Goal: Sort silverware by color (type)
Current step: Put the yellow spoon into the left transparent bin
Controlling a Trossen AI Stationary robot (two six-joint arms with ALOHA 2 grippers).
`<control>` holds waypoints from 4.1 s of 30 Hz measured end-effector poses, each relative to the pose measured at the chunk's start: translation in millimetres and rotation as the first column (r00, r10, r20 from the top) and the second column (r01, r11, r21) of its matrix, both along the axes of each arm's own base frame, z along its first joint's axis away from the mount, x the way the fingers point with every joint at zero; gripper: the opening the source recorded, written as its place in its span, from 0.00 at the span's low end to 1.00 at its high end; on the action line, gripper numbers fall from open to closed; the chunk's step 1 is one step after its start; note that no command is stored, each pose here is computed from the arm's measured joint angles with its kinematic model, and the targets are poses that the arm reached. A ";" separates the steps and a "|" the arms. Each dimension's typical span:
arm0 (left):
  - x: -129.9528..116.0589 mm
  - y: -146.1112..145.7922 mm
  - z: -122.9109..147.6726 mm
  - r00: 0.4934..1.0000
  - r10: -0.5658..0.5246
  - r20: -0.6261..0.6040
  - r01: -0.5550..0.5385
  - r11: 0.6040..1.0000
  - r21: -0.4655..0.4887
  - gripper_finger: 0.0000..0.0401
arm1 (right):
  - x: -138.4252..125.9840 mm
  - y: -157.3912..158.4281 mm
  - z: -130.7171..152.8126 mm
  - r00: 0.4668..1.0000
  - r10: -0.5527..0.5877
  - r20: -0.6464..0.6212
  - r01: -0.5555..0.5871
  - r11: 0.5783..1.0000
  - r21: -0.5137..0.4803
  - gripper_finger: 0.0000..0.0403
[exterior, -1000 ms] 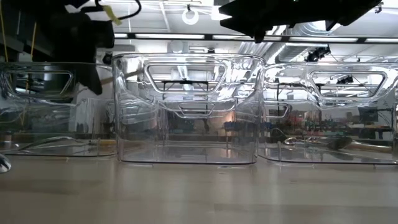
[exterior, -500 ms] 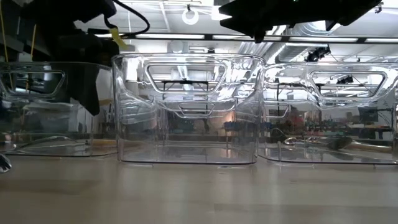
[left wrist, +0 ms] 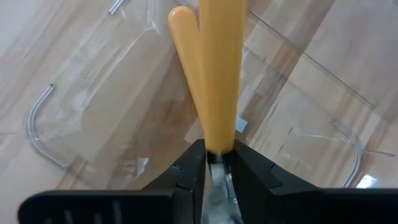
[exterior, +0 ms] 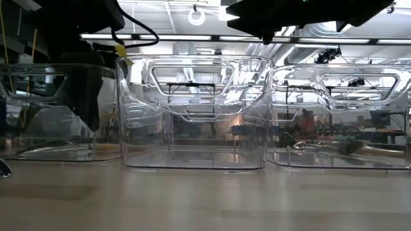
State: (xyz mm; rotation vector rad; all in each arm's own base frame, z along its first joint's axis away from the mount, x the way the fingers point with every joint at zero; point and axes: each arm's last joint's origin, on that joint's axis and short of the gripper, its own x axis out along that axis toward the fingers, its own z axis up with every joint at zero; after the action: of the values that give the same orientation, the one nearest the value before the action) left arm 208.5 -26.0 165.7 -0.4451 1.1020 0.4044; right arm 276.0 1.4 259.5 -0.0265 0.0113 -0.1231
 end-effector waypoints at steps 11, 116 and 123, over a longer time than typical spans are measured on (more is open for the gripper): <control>-1.3 0.1 2.0 1.000 -0.013 0.002 0.013 0.999 -0.034 0.26 | 0.0 0.1 0.0 1.000 0.001 0.000 -0.001 1.000 0.000 0.48; 6.3 53.0 66.5 0.335 -0.547 0.767 0.104 0.831 0.547 0.34 | -108.0 -111.8 -64.5 0.033 -0.633 -0.773 0.985 0.151 -0.081 0.48; 6.2 53.1 66.5 0.335 -0.547 0.768 0.103 0.831 0.547 0.34 | -125.1 -100.9 -95.0 -0.023 -0.558 -0.830 0.993 0.085 -0.084 0.48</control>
State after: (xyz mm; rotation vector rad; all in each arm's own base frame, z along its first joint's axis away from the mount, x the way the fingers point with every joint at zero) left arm 214.7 27.1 232.2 0.0116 -0.0495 -0.0461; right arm 150.9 -99.5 164.5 0.6107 0.9319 -1.4880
